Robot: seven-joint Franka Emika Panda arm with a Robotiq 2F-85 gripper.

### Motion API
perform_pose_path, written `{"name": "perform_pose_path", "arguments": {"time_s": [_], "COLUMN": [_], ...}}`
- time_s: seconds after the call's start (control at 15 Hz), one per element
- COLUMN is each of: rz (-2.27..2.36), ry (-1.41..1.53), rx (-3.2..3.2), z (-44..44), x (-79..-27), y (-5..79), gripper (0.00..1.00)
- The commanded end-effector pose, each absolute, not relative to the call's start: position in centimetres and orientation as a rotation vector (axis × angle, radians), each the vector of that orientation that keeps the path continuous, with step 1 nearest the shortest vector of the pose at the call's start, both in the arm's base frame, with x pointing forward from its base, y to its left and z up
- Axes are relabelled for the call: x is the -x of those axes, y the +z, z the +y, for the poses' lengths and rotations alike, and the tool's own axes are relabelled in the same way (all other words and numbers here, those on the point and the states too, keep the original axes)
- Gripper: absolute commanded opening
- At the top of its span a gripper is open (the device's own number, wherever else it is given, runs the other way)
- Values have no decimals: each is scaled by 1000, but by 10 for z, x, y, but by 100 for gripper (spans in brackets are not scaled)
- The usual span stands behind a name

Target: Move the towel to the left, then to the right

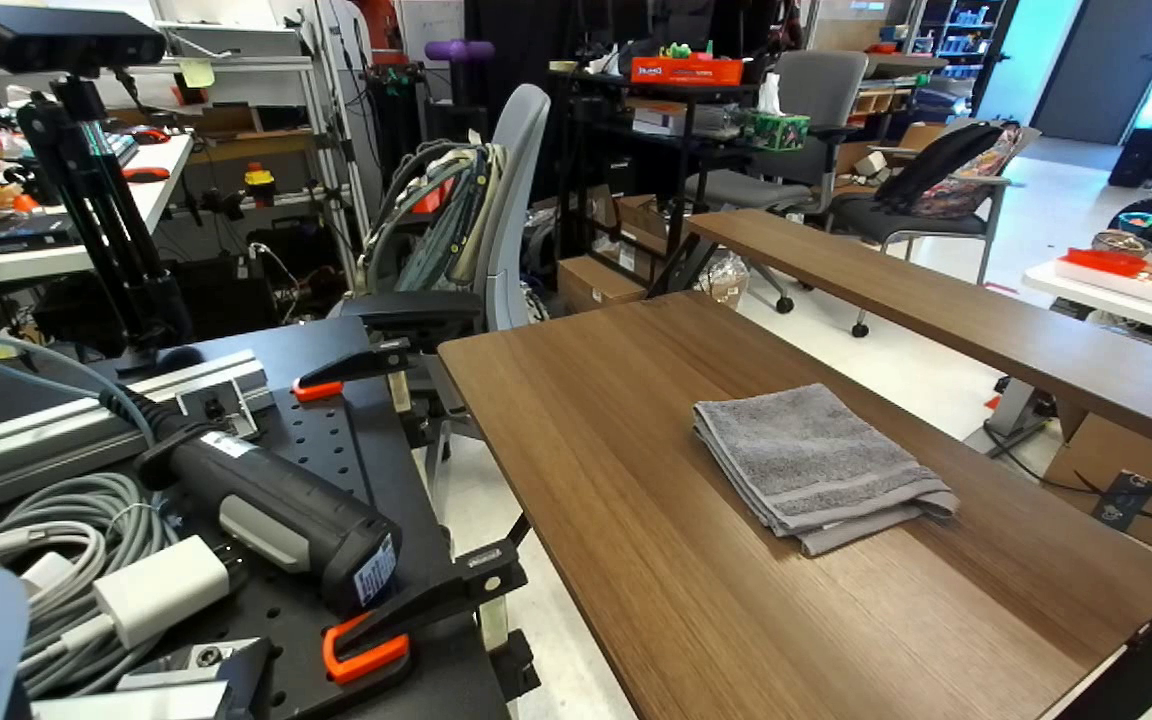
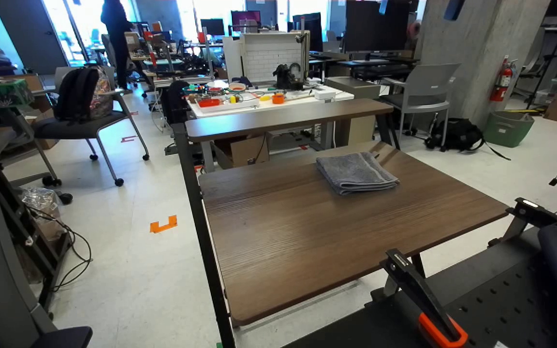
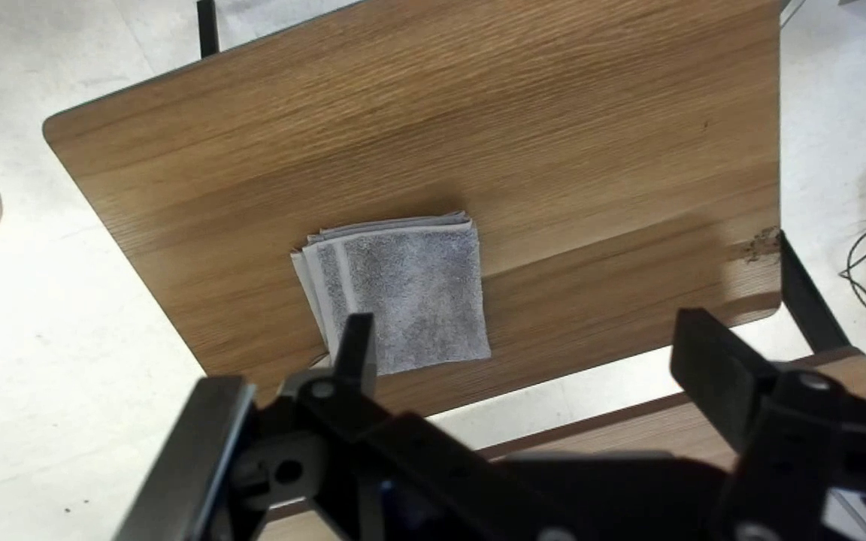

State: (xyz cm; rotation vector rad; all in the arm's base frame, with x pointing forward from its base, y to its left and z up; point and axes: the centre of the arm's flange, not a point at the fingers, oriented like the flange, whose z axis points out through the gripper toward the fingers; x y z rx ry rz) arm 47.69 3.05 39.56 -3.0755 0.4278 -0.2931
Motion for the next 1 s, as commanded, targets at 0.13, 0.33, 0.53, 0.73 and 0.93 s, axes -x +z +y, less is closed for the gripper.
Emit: {"name": "perform_pose_path", "arguments": {"time_s": [0.13, 0.33, 0.53, 0.73, 0.93], "rz": [532, 602, 634, 602, 597], "ry": [-311, -268, -219, -177, -142], "rx": [3090, 3097, 3099, 3084, 3076], "z": [-25, -54, -71, -71, -70], "x": [-568, -602, -630, -651, -664], "y": [322, 282, 243, 201, 160], "gripper": [100, 100, 100, 100, 100]}}
